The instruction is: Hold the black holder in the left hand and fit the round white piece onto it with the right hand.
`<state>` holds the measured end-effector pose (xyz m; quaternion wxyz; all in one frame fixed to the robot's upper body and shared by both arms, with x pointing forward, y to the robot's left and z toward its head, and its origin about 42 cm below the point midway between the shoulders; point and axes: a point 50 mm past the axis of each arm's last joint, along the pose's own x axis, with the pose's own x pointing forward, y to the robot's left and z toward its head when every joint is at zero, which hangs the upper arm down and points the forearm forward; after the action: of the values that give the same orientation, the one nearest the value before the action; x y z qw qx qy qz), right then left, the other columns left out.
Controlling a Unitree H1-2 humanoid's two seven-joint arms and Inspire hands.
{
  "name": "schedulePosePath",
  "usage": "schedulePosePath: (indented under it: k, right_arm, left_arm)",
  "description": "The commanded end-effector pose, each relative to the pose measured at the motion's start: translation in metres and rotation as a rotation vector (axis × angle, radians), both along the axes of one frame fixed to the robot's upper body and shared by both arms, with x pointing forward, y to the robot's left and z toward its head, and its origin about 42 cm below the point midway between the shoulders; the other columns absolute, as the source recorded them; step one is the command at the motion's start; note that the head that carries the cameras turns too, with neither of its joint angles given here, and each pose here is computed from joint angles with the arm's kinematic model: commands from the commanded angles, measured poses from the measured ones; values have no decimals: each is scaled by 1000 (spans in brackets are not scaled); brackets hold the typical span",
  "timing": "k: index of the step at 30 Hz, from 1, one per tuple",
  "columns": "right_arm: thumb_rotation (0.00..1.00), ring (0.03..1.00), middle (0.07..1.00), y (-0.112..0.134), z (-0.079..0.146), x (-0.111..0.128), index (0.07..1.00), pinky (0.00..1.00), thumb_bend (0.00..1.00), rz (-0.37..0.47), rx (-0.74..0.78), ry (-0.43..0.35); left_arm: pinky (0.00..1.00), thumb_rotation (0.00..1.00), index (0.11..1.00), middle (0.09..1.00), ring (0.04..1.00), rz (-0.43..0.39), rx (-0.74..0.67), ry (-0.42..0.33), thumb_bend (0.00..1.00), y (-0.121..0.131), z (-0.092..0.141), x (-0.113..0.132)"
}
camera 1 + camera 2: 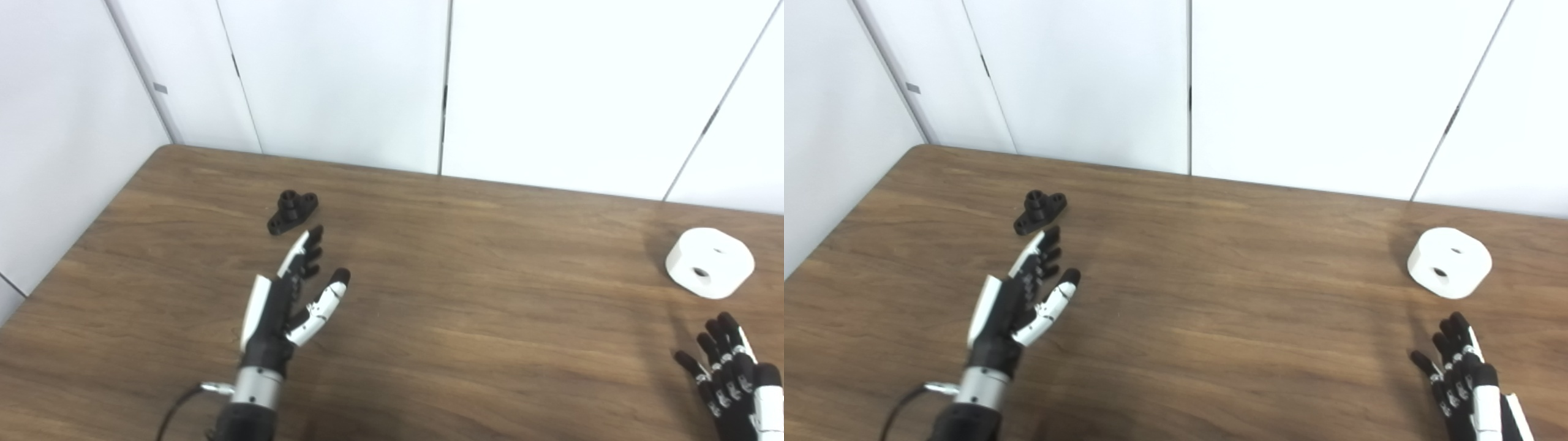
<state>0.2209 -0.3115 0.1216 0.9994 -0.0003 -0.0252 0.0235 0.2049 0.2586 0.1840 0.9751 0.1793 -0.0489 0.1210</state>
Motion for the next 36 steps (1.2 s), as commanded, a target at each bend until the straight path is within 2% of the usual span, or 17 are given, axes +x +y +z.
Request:
schedulePosePath:
  k: [1, 5, 9, 14, 18, 26, 36]
  right_arm:
    - [1000, 1000, 1000, -5, 1, -5, 1000, 1000, 608, -14, -17, 1]
    - [1000, 1000, 1000, -4, 0, -5, 1000, 1000, 629, -23, -30, 3]
    - [1000, 1000, 1000, -5, -1, -5, 1000, 1000, 607, -18, -37, 2]
    - [1000, 1000, 1000, -4, -1, -6, 1000, 1000, 590, -8, -41, -2]
    - [1000, 1000, 1000, -3, 0, -8, 1000, 1000, 593, -4, -47, -2]
    - [1000, 1000, 1000, -3, 1, -10, 1000, 1000, 596, -9, -41, 3]
    - [1000, 1000, 1000, -3, 2, -13, 1000, 1000, 600, -9, -54, 3]
  left_arm:
    - [864, 280, 912, 941, 915, 40, 121, 4, 643, 17, 17, -5]
    - [886, 193, 883, 942, 938, 91, 270, -4, 728, 38, 39, 2]
    - [875, 260, 864, 932, 929, 147, 440, 9, 759, 54, 51, 15]
    - [809, 314, 839, 919, 913, 218, 594, 39, 778, 65, 55, 35]
    - [795, 328, 824, 910, 906, 253, 640, 60, 799, 70, 55, 51]
    - [828, 357, 824, 917, 925, 263, 666, 116, 793, 86, 47, 90]
    - [941, 384, 785, 901, 937, 290, 785, 196, 801, 97, 30, 138]
